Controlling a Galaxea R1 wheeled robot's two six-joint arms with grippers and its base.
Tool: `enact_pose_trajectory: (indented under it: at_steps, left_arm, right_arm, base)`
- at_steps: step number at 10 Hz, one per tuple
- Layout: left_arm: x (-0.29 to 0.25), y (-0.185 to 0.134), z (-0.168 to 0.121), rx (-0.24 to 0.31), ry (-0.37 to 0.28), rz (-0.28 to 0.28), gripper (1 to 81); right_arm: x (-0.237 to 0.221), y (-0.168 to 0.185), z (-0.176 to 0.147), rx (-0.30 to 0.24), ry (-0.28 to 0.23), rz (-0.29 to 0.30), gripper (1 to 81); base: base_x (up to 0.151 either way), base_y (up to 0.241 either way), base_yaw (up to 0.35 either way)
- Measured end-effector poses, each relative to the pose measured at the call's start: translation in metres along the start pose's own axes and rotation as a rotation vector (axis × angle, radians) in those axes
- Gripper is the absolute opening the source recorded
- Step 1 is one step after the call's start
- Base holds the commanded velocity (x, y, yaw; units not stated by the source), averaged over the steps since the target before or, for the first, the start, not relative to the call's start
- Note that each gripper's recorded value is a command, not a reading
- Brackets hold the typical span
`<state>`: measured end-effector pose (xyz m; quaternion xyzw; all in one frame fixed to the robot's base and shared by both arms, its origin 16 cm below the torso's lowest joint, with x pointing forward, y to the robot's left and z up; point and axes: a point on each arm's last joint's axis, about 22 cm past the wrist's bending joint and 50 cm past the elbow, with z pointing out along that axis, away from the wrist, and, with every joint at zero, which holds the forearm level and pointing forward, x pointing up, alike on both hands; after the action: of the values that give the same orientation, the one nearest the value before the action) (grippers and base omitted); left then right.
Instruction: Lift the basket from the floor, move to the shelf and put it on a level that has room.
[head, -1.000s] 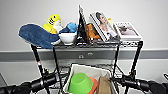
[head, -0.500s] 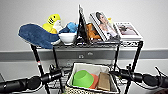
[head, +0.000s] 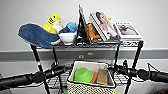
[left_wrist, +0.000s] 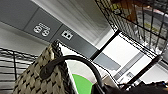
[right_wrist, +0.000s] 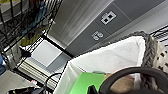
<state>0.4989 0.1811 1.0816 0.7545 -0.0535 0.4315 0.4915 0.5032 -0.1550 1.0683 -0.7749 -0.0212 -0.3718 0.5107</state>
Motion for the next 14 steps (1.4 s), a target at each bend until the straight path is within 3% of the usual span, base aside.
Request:
enact_pose_trajectory:
  at_steps: [3,8,12,14]
  left_arm:
    - [0.024,-0.012,0.020,0.030,0.012,0.018,1.0]
    - [0.042,-0.032,0.061,0.092,-0.030,0.040,1.0]
    - [0.046,-0.064,0.073,0.167,-0.057,0.034,1.0]
    - [0.051,-0.062,0.074,0.172,-0.064,0.041,1.0]
  right_arm:
    - [0.028,0.020,0.011,-0.050,0.029,-0.013,1.0]
    - [0.078,0.045,0.027,-0.147,0.044,-0.055,1.0]
    - [0.086,0.057,0.038,-0.178,0.045,-0.051,1.0]
    - [0.093,0.070,0.033,-0.205,0.055,-0.047,1.0]
  base:
    - [0.000,0.000,0.000]
    - [0.000,0.000,0.000]
    - [0.000,0.000,0.000]
    - [0.000,0.000,0.000]
